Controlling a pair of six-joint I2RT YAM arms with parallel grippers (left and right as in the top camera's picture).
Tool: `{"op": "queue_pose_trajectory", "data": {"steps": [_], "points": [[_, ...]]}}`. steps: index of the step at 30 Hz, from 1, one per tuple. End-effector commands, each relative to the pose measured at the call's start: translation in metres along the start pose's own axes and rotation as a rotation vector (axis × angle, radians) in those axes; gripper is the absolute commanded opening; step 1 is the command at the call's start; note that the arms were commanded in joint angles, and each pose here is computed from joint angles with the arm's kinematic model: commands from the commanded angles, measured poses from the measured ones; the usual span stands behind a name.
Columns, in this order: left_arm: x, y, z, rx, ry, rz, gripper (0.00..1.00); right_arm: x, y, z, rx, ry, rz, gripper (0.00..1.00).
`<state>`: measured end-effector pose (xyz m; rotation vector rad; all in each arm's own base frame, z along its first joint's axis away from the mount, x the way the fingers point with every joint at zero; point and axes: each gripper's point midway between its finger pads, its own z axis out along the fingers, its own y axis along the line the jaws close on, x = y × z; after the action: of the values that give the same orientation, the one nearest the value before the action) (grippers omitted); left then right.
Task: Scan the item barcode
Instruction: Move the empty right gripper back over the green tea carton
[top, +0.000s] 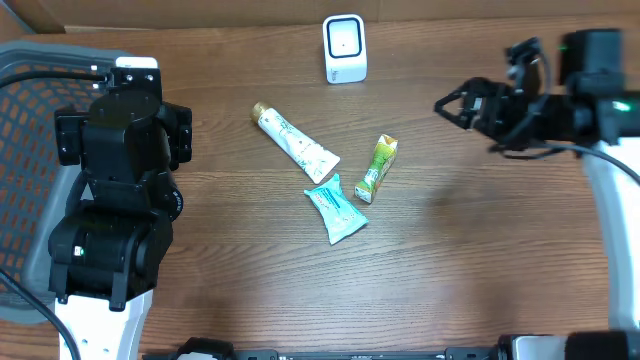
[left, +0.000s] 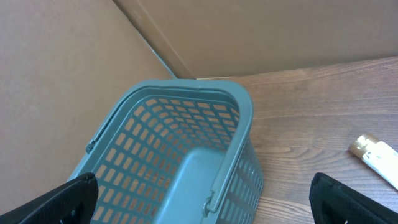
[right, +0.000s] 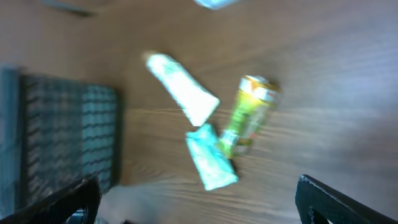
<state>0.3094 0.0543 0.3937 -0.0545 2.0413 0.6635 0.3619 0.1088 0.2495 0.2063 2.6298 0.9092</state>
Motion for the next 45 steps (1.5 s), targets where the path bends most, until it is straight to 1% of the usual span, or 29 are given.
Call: {"op": "queue_pose_trajectory", "data": {"steps": [1,4,8,13,18,26,33,39,45], "points": [[-0.002,0.002,-0.003,0.0,-0.011,0.0,1.0,-0.002,-0.029,0.036,0.203,-0.001,0.138,1.0],[-0.002,0.002,-0.003,0.0,-0.011,0.0,1.0,0.001,-0.034,0.071,0.253,0.034,0.194,1.0],[-0.002,0.002,-0.003,0.0,-0.011,0.0,0.99,0.009,-0.043,0.103,0.298,0.083,0.264,1.0],[-0.002,0.002,-0.003,0.0,-0.011,0.0,1.0,0.018,-0.043,0.132,0.313,0.122,0.283,1.0],[-0.001,0.002,-0.003,0.0,-0.01,0.001,1.0,0.016,-0.044,0.149,0.362,0.087,0.252,1.0],[-0.001,0.002,-0.003,0.0,-0.009,0.002,1.0,0.022,-0.042,0.176,0.361,0.104,0.231,1.0],[-0.001,0.002,-0.003,0.0,-0.009,0.002,1.0,0.033,-0.058,0.199,0.404,0.146,0.255,1.0],[-0.001,0.002,-0.003,0.0,-0.009,0.002,1.0,0.032,-0.074,0.213,0.444,0.14,0.251,1.0],[-0.001,0.002,-0.003,0.0,-0.009,0.002,1.0,0.032,-0.078,0.221,0.443,0.143,0.251,1.0]]}}
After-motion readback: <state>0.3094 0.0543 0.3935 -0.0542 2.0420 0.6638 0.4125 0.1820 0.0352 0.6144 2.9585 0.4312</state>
